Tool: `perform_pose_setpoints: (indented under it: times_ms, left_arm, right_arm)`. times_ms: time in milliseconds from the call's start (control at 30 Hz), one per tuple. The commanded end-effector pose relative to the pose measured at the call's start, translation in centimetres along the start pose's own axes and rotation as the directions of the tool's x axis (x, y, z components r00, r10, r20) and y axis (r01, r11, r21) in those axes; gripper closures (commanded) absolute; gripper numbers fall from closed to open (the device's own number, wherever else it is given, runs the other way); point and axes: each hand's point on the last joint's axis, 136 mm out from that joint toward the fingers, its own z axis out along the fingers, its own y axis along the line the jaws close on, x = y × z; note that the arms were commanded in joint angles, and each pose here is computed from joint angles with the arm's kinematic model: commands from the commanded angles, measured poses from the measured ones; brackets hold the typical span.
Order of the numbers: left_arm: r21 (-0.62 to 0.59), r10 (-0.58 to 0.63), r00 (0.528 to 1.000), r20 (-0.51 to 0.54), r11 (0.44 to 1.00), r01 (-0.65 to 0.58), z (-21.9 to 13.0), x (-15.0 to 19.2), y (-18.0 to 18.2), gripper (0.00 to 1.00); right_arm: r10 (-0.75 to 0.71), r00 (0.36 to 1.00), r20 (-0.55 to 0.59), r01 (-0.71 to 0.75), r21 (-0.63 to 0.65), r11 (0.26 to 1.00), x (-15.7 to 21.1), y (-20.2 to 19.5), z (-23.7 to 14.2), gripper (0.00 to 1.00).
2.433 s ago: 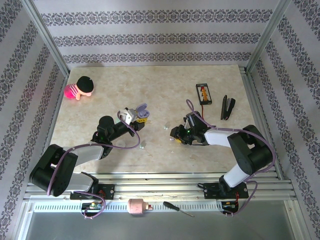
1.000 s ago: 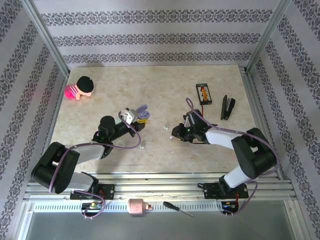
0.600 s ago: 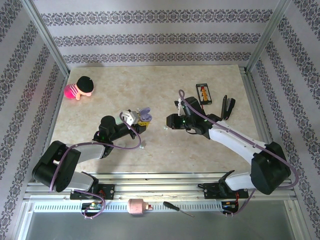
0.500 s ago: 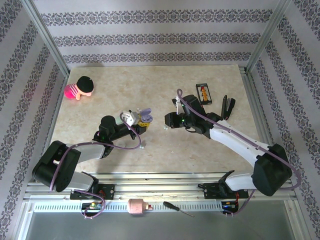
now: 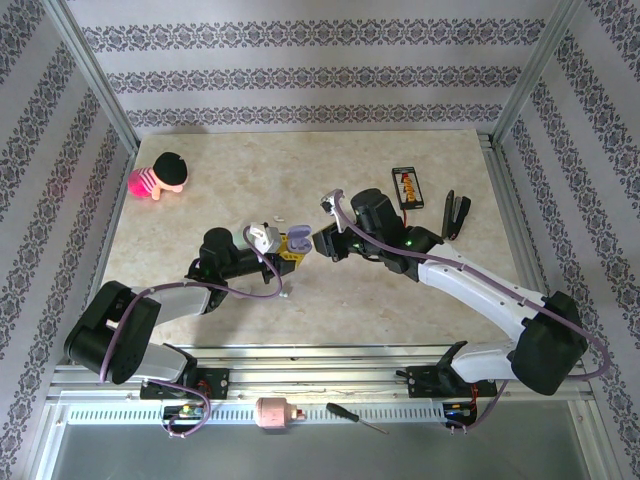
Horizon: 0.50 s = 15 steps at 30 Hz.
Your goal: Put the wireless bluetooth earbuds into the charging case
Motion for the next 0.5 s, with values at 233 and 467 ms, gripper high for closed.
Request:
perform_pose_setpoints:
  times_ms: [233,467]
  left_arm:
    - [0.080,-0.003,0.999,0.039,0.997,-0.001,0.2,-1.9,-1.0,0.78]
    - [0.086,-0.012,0.999,0.052,0.996,0.007,0.2,-2.4,-1.1,0.78]
  right_arm:
    - [-0.059,0.998,0.006,0.059,-0.043,0.997,0.1,0.9,0.7,0.80]
    - [-0.045,0.998,-0.036,0.044,-0.036,0.998,1.5,0.2,1.8,0.81]
